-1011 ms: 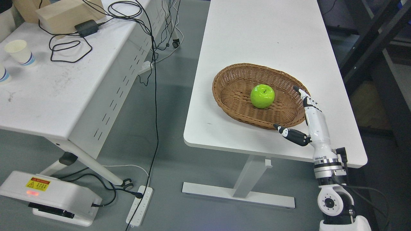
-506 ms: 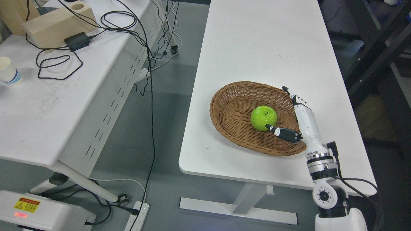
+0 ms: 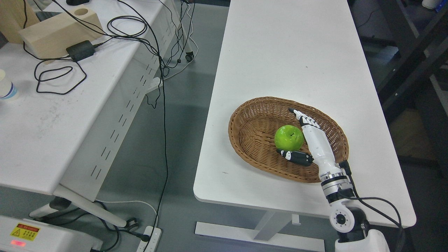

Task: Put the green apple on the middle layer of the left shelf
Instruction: 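Close the right hand fingers around the green apple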

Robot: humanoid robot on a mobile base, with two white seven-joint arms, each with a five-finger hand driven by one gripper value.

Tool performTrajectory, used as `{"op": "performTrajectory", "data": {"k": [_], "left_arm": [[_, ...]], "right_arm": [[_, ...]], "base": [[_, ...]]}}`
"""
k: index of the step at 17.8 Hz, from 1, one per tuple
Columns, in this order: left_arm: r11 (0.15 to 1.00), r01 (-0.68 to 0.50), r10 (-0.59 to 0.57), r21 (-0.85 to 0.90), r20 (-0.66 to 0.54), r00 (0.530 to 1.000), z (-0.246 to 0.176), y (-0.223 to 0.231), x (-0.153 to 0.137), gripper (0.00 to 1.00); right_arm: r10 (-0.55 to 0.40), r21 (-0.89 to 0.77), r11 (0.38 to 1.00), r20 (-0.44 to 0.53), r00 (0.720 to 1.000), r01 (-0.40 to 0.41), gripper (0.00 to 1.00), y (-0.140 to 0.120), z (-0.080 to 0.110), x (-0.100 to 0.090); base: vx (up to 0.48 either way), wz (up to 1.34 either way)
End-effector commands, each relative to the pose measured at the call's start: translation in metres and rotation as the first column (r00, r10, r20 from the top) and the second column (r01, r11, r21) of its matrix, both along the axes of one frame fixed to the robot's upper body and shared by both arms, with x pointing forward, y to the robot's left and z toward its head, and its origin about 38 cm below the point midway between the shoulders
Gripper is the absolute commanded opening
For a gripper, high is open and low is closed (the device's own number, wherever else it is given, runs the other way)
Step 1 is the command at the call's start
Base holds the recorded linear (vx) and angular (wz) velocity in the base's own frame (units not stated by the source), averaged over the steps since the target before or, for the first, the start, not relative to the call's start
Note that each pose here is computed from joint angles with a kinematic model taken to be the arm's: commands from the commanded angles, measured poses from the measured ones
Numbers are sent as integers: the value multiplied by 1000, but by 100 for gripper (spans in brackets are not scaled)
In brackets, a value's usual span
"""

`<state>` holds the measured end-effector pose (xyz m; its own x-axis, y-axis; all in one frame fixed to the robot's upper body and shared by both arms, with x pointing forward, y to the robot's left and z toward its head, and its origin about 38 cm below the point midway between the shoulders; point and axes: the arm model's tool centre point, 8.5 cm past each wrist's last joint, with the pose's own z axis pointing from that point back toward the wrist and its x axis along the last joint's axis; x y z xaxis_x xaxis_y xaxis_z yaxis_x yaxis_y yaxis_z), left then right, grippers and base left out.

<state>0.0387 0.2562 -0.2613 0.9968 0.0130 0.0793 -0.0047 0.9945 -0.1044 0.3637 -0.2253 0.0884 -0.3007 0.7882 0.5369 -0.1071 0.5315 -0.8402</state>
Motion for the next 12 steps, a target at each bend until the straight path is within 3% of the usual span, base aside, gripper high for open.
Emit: {"op": "performTrajectory", "data": {"k": [1,12], "left_arm": [[1000,-1,1,18,0,1000,1,11,1,100],[1000,-1,1,18,2,1000,1,11,1,100]], "right_arm": [[52,-28,998,-27,998,-53,99,19,-11,3],[6,-40,999,-51,999,-8,83,15,-13,14]], "base": [[23,0],[2,0]]}}
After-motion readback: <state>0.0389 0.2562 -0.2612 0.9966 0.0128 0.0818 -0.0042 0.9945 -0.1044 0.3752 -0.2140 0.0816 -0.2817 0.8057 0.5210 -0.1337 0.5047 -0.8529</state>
